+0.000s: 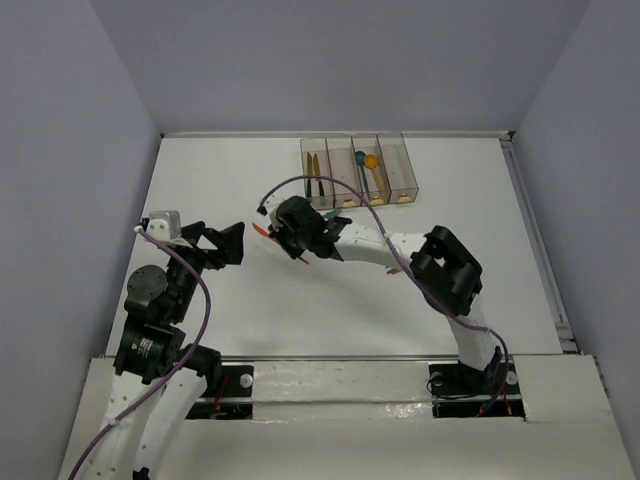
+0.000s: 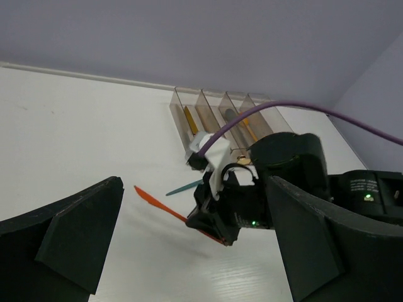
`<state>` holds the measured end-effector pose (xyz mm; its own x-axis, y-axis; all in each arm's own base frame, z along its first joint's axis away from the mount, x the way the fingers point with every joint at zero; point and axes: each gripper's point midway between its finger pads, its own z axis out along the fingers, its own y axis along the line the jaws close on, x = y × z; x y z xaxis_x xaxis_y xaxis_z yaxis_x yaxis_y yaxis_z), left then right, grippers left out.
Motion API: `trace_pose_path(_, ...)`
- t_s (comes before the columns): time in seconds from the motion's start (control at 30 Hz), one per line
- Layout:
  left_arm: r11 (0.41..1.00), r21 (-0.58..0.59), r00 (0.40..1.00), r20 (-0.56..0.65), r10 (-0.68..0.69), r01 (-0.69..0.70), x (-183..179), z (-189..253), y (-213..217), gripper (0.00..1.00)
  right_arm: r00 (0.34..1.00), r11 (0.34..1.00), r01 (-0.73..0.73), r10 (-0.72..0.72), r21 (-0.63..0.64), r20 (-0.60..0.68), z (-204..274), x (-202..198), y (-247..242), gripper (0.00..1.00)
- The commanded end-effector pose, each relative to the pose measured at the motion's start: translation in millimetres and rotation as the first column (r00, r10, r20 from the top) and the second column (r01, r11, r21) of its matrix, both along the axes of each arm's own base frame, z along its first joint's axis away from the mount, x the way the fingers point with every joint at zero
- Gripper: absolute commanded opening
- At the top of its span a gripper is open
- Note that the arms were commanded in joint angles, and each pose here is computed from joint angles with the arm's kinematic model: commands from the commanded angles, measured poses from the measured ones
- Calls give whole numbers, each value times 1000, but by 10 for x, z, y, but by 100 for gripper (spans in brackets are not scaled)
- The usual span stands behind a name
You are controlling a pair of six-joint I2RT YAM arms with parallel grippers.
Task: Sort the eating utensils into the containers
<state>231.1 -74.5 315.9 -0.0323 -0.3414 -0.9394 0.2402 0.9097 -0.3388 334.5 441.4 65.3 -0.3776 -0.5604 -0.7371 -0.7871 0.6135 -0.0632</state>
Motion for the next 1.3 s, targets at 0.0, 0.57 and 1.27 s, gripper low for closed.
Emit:
trace_pose_path(0.0,1000,-19,996,90,-17,19,-67,316,-19,99,978,958,148,-179,245,110,1059,524,-59,0)
trace_pose_path(0.57,999,-18,996,84,-26,28,-68,301,-42,99,820,736,514,-572,440,-3,1336,2250,-885,0)
trace_pose_path(1.27,999,-18,996,85,-28,29,-72,298,-43,99,789,655,567,-607,499,-100,1223,2295,-866,56)
